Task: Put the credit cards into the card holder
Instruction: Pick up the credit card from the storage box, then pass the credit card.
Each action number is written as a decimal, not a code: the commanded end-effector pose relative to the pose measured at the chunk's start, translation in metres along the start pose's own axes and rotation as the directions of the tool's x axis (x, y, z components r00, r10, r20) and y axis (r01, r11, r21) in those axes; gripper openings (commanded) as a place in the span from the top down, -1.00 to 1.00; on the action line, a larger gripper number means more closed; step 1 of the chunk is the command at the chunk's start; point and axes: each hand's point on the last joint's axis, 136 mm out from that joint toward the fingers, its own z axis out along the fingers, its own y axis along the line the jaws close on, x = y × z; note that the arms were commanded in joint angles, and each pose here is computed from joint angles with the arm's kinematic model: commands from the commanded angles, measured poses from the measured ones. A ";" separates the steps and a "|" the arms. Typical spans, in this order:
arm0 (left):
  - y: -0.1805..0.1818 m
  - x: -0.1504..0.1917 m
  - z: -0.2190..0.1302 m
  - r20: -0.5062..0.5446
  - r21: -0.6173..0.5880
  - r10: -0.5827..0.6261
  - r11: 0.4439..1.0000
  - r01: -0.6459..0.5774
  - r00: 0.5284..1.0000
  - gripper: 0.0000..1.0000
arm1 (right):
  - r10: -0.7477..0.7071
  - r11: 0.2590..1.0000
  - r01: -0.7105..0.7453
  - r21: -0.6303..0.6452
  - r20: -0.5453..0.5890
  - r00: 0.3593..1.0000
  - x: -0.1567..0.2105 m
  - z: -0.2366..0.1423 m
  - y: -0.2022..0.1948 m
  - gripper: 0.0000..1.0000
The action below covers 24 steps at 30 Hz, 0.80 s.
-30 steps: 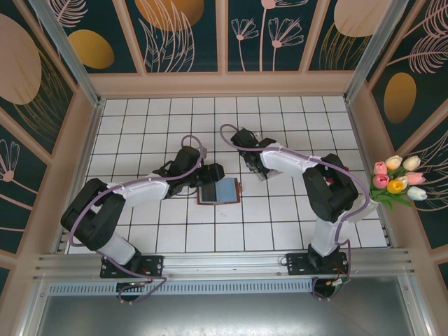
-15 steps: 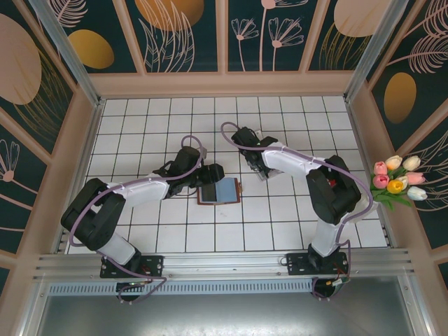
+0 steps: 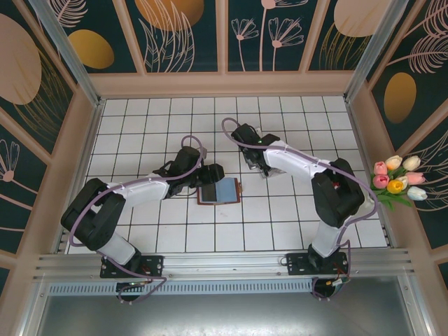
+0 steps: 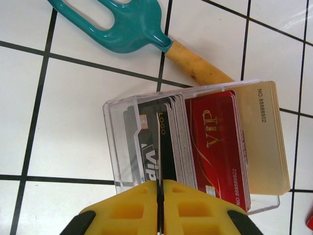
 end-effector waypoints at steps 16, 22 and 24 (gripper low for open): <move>-0.065 -0.042 -0.067 0.081 0.384 -0.024 0.923 -0.009 0.996 -0.37 | 0.481 0.517 -0.240 -0.822 0.046 0.875 -0.052 -0.155 0.039 0.95; -0.108 -0.047 -0.096 0.062 0.601 -0.025 0.799 -0.017 0.998 -0.35 | 0.508 0.230 -0.162 -0.960 -0.024 0.861 -0.052 -0.200 0.051 0.95; -0.122 -0.047 -0.107 0.058 0.673 -0.014 0.739 -0.029 0.998 -0.27 | 0.504 0.182 -0.139 -0.973 -0.029 0.863 -0.052 -0.209 0.053 0.95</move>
